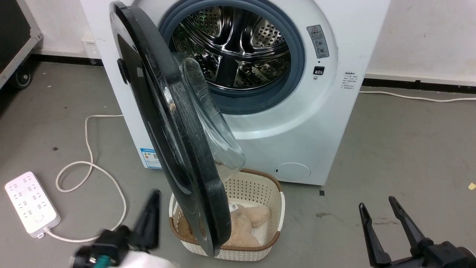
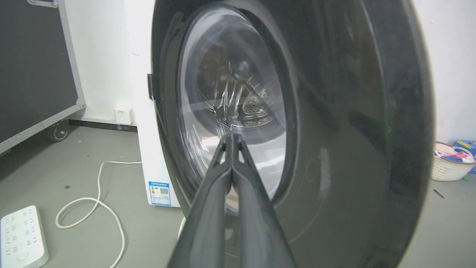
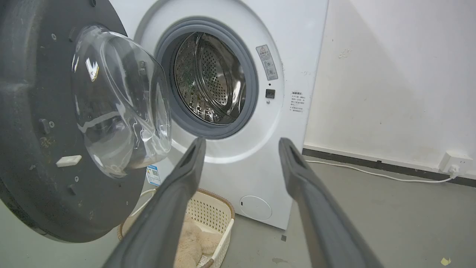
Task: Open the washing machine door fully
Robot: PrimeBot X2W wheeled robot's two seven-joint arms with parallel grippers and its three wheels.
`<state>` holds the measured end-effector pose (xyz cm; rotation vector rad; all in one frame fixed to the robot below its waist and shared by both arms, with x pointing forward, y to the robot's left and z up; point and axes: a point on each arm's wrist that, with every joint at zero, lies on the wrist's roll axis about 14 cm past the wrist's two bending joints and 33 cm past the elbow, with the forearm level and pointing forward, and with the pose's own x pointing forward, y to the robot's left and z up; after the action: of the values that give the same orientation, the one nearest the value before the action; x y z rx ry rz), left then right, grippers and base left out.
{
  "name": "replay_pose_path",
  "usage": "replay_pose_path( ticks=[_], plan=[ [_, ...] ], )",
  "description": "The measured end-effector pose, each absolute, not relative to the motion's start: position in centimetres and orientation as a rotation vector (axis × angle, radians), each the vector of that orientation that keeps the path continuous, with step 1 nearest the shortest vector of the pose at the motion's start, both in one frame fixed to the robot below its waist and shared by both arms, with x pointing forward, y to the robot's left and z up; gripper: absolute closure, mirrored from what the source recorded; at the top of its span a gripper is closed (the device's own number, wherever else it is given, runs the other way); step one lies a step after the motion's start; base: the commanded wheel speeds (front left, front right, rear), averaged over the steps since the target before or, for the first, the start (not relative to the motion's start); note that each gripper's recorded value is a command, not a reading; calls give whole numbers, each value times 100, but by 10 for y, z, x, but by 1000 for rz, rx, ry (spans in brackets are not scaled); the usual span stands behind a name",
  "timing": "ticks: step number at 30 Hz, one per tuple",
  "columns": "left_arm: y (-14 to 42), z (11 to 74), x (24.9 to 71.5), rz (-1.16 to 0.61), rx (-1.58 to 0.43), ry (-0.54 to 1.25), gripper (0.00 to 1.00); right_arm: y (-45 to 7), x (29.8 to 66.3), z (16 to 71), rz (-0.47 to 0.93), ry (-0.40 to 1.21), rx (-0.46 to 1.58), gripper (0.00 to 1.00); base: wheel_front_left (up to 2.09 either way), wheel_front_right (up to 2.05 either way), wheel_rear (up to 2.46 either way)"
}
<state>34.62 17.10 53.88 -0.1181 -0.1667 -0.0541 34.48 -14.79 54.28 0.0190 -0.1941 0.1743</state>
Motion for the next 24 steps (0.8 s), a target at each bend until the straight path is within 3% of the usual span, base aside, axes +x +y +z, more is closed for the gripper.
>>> replay_pose_path(
  ticks=[8,14,24],
  plan=[
    [197,644,347,24,-131,-500,100,-144,342,546,186,-206,34,0,0,0,0],
    [174,727,326,-63,-147,-732,100,-144,340,549,183,-214,43,0,0,0,0],
    [81,723,319,-337,-197,-608,100,-146,337,549,176,-214,63,0,0,0,0]
  ],
)
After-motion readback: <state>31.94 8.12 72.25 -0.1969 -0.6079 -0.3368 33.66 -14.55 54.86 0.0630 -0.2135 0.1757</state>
